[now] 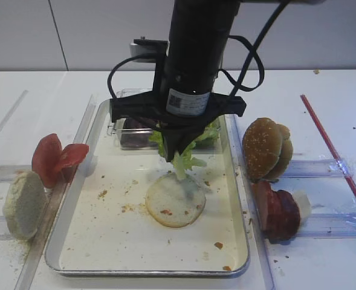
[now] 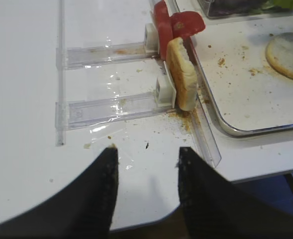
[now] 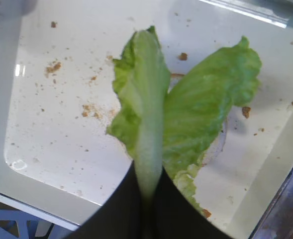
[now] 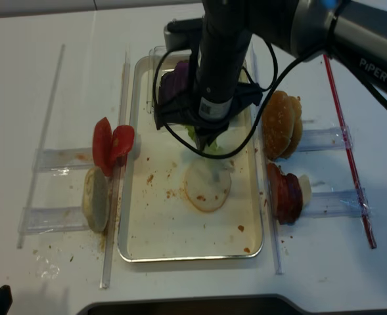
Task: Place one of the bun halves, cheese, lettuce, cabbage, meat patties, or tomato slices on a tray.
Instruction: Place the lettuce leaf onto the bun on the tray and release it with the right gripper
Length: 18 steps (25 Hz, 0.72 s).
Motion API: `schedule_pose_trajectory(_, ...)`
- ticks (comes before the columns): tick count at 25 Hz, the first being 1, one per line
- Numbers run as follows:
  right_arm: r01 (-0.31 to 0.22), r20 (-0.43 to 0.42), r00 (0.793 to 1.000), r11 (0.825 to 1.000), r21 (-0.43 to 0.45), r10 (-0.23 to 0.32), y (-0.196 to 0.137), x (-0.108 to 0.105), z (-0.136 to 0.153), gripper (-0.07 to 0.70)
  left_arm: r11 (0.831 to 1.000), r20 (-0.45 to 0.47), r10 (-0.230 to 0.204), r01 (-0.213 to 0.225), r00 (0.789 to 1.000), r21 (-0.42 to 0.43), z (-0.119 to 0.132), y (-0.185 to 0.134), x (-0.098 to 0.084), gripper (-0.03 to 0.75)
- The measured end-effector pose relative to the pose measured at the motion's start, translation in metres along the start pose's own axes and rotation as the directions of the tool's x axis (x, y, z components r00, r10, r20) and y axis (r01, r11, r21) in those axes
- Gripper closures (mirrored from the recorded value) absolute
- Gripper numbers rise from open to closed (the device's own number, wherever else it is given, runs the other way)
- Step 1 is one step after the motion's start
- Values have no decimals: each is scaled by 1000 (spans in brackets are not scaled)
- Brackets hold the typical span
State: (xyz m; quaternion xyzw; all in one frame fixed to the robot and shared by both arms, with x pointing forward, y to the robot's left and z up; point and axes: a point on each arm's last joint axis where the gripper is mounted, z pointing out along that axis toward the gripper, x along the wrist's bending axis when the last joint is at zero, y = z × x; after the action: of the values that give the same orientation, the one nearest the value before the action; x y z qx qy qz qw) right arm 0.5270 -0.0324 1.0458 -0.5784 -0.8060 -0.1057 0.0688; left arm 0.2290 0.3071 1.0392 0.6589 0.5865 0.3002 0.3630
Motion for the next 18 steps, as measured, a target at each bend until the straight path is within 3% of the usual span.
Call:
schedule_pose_trajectory(11, -33, 23, 999, 994, 104, 30, 3, -5, 41, 581, 1000, 0, 0, 0, 1000, 0, 0, 0, 0, 430)
schedule_pose_trajectory(18, -16, 0, 1000, 988, 155, 17, 2, 2, 62, 583, 1000, 0, 0, 0, 1000, 0, 0, 0, 0, 430)
